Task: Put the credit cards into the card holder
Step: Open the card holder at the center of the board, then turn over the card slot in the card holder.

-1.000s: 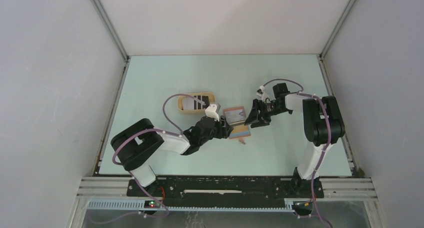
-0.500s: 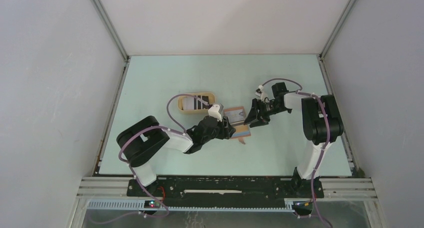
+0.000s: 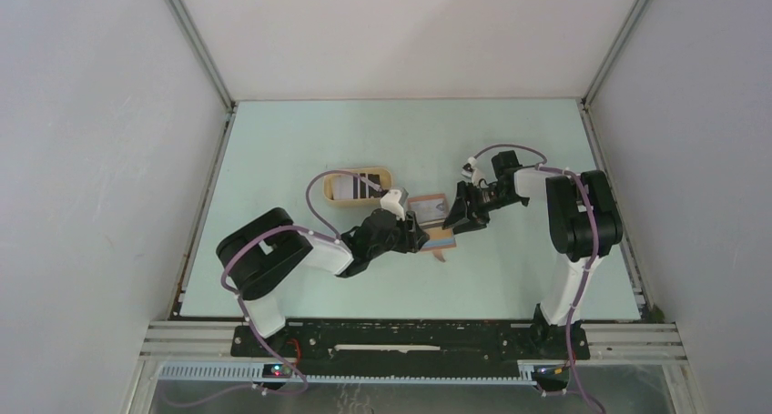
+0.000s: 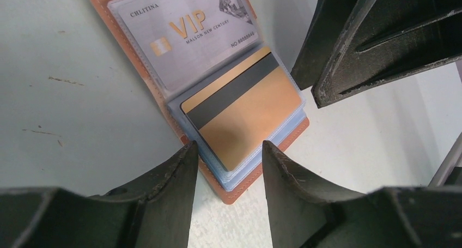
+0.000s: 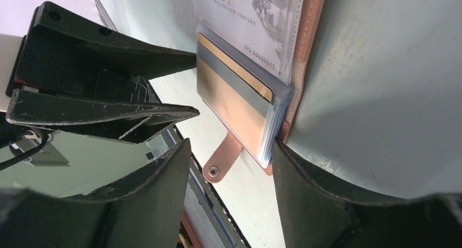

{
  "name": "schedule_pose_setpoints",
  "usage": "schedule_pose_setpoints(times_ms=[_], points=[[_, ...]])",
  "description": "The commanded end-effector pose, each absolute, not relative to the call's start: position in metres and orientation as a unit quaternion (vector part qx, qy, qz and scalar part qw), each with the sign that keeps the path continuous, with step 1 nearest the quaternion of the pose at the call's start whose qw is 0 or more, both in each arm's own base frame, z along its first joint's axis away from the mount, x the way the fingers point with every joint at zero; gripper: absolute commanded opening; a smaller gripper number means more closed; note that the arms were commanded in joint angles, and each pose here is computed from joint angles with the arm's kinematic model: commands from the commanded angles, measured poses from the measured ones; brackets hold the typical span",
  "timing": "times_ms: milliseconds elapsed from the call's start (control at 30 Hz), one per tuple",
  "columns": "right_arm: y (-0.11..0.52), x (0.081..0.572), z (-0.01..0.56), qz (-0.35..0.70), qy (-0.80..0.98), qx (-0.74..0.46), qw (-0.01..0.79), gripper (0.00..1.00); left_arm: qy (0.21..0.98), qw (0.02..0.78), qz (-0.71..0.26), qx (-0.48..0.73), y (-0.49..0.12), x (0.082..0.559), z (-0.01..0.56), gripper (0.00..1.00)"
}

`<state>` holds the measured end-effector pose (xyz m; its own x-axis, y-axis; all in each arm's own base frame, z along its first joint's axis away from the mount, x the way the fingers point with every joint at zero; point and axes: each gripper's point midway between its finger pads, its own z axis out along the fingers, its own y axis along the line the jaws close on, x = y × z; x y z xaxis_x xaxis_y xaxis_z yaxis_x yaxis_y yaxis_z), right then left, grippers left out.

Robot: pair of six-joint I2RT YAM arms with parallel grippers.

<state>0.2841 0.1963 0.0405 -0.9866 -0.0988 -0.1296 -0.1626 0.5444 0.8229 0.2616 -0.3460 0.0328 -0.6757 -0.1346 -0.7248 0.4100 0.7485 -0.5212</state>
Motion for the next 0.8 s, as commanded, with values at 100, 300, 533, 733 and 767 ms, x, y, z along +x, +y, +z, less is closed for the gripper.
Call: schedule_pose_setpoints(times_ms=[100, 300, 533, 733, 767], points=[[0.205, 0.289, 0.061, 0.502, 0.859, -0.085, 0.039, 0.62, 0.826, 0.406, -0.384, 0.077, -0.364, 0.271, 0.056, 0.51], [0.204, 0.291, 0.069, 0.517, 0.851, -0.081, 0.042, 0.6, 0.819, 0.407, -0.398, 0.08, -0.366, 0.269, 0.06, 0.5], [0.2, 0.294, 0.074, 0.527, 0.846, -0.072, 0.046, 0.55, 0.808, 0.407, -0.416, 0.091, -0.369, 0.265, 0.065, 0.5], [0.199, 0.295, 0.074, 0.529, 0.845, -0.068, 0.044, 0.54, 0.8, 0.403, -0.432, 0.103, -0.374, 0.26, 0.069, 0.5], [0.198, 0.295, 0.074, 0.53, 0.845, -0.066, 0.044, 0.54, 0.799, 0.404, -0.433, 0.104, -0.375, 0.26, 0.069, 0.5]])
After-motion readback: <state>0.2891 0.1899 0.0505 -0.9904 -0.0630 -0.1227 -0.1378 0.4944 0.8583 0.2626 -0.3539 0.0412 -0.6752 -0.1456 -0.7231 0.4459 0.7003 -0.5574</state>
